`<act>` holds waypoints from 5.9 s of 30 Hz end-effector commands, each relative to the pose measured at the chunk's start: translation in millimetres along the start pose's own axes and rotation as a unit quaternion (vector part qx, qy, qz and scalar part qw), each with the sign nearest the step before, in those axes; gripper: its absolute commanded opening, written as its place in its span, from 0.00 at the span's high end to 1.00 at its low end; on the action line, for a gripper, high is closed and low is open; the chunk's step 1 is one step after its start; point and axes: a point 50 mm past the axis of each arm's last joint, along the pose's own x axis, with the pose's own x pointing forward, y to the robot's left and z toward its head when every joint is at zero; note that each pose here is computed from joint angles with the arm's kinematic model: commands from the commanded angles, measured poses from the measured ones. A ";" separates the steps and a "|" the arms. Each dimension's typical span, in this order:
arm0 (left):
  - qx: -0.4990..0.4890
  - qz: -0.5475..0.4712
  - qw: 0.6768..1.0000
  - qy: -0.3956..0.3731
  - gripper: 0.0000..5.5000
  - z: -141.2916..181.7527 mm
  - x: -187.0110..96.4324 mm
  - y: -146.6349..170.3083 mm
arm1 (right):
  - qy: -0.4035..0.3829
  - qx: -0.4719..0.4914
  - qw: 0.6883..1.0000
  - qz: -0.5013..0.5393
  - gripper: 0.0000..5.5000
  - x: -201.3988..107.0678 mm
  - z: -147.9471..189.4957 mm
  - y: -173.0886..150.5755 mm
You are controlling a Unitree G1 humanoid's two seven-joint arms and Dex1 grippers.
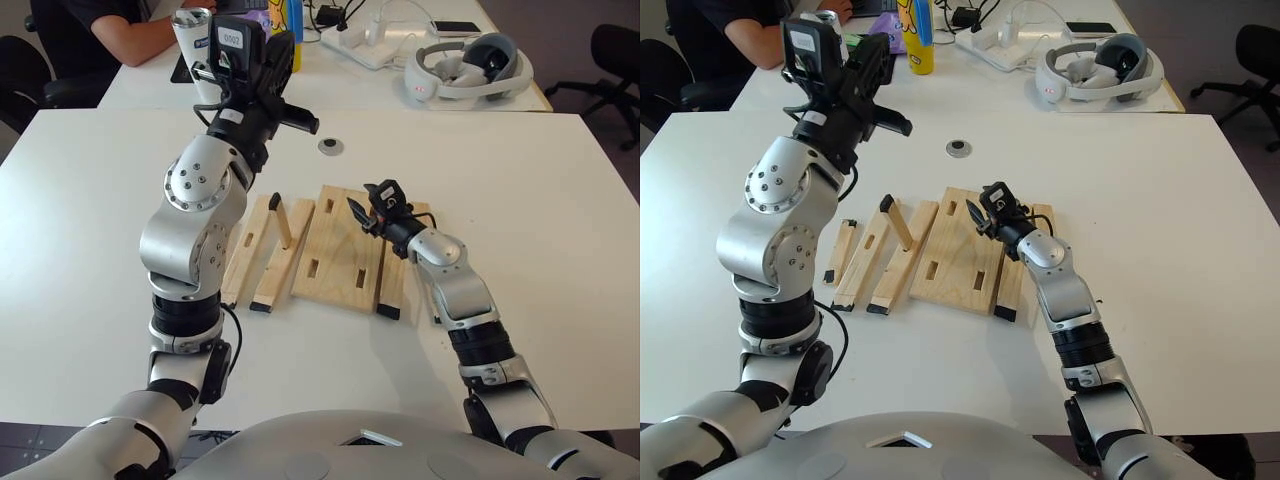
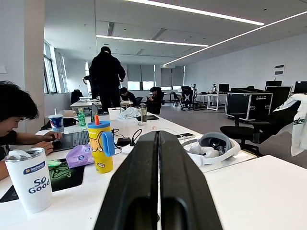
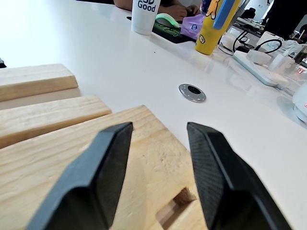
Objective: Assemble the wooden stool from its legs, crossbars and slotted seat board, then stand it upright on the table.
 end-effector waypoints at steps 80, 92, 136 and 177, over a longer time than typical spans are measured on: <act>-0.013 -0.003 0.922 0.388 0.50 -114.4 -108.3 3.1 | -0.043 0.043 0.981 -0.182 0.62 -26.7 24.7 -47.2; 0.003 0.004 0.946 0.324 0.63 -96.2 -89.7 8.1 | -0.044 0.049 0.980 -0.186 0.62 -25.6 24.4 -49.7; -0.268 -0.441 0.856 0.011 0.63 41.4 -0.9 61.7 | -0.308 0.513 0.732 0.327 0.11 -40.6 113.3 -77.4; -0.264 -0.483 0.829 0.098 0.63 30.3 -28.4 48.5 | -0.292 0.489 0.732 0.373 0.37 -58.4 112.3 -67.8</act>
